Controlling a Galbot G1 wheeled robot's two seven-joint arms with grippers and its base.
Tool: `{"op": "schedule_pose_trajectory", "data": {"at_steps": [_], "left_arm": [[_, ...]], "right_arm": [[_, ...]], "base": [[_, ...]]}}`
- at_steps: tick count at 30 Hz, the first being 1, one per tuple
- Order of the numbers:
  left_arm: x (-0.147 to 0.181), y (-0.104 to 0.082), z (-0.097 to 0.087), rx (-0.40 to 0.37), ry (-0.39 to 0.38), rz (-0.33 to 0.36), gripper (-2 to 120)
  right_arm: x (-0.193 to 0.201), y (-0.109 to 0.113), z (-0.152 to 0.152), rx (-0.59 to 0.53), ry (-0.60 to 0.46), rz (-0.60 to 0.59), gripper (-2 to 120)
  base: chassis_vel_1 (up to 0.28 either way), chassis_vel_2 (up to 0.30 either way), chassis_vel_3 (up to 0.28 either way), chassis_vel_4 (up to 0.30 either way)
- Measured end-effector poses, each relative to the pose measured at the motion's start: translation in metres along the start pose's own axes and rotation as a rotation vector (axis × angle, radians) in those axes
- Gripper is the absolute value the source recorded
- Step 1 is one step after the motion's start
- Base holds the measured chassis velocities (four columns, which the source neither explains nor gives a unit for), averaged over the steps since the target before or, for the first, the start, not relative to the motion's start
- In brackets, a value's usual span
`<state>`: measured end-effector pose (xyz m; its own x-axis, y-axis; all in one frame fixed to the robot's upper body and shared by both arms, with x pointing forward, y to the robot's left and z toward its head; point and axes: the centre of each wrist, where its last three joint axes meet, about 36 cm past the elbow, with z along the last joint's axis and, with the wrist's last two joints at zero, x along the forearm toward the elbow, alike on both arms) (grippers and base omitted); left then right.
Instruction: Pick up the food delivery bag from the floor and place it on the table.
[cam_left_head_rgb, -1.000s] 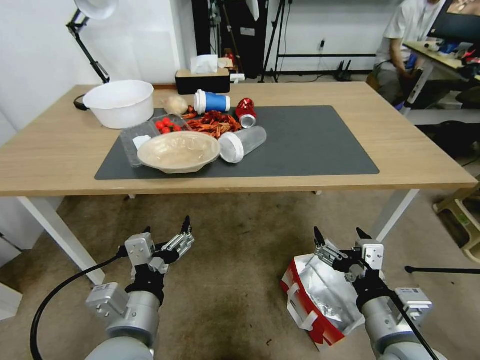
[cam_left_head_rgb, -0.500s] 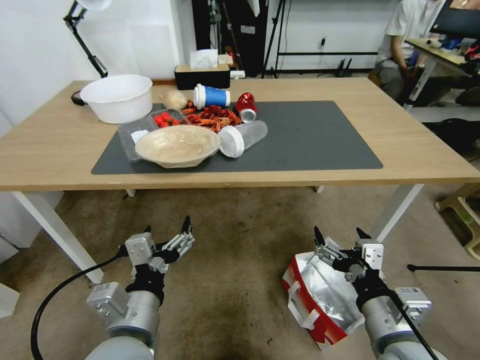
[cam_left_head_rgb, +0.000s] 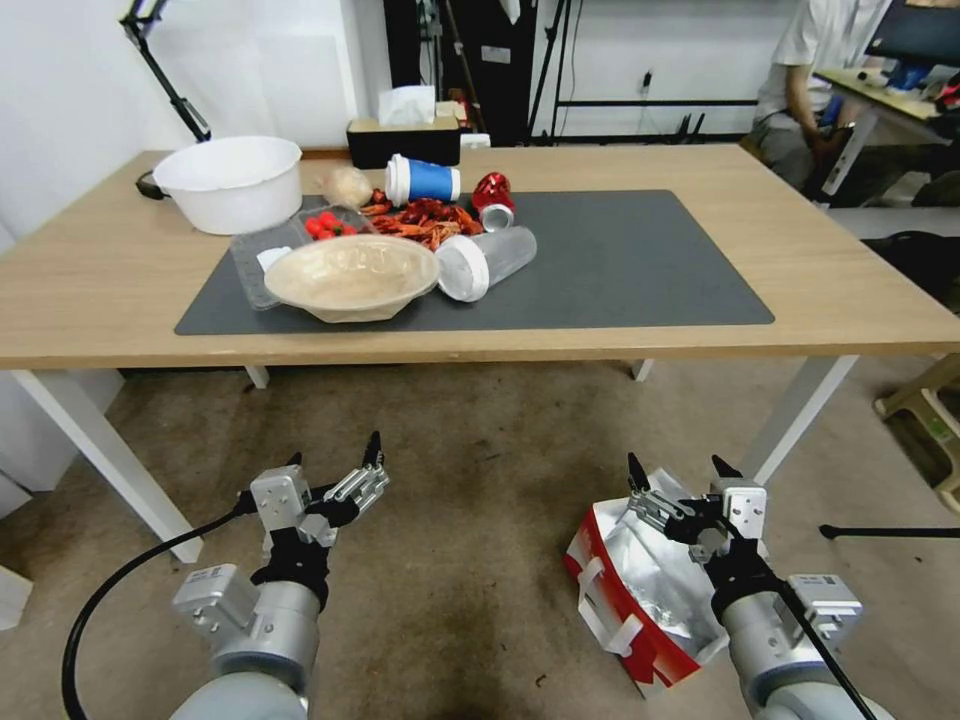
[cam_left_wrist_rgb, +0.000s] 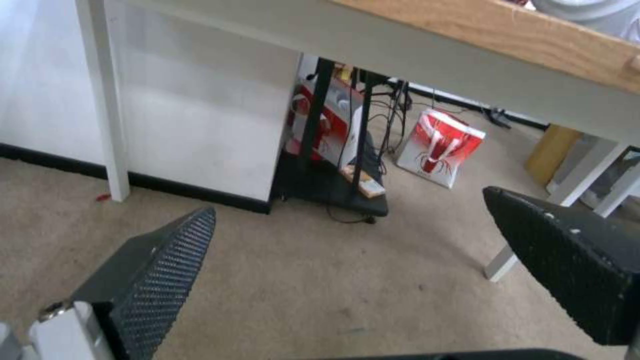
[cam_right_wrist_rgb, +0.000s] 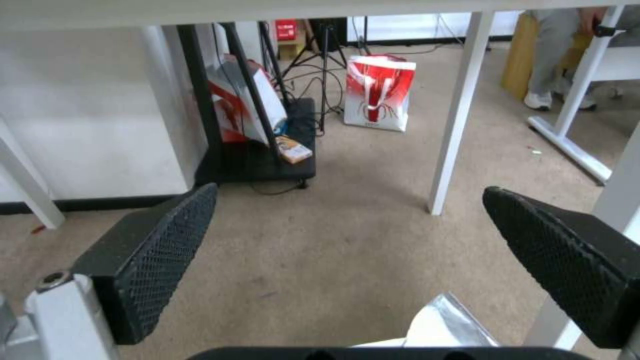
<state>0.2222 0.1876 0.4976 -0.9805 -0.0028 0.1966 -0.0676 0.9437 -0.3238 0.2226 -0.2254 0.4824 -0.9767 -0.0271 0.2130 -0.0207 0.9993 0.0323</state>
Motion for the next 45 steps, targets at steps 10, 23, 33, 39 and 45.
{"op": "schedule_pose_trajectory", "data": {"at_steps": [10, 23, 33, 39, 45], "left_arm": [[0.0002, -0.0001, 0.0, -0.002, -0.001, -0.003, 100], [0.0003, -0.0001, 0.0, -0.005, -0.001, -0.004, 100], [0.0003, -0.0002, 0.0, -0.003, -0.002, -0.007, 100], [0.0005, -0.0003, -0.0003, -0.003, -0.003, -0.009, 100], [0.0013, -0.0002, -0.0006, -0.004, -0.002, -0.01, 100]], "right_arm": [[0.0001, -0.0004, 0.0001, 0.002, 0.001, 0.0, 100], [-0.0007, -0.0003, 0.0004, 0.001, -0.001, -0.002, 100], [-0.001, -0.0003, 0.0006, 0.001, -0.001, -0.003, 100], [-0.001, -0.0001, 0.0007, 0.0, 0.0, -0.003, 100], [-0.0008, 0.0, 0.0009, 0.0, 0.001, -0.003, 100]], "base": [[0.0, 0.0, 0.0, 0.0], [0.0, 0.0, 0.0, 0.0], [0.0, 0.0, 0.0, 0.0], [0.0, 0.0, 0.0, 0.0], [0.0, 0.0, 0.0, 0.0]]}}
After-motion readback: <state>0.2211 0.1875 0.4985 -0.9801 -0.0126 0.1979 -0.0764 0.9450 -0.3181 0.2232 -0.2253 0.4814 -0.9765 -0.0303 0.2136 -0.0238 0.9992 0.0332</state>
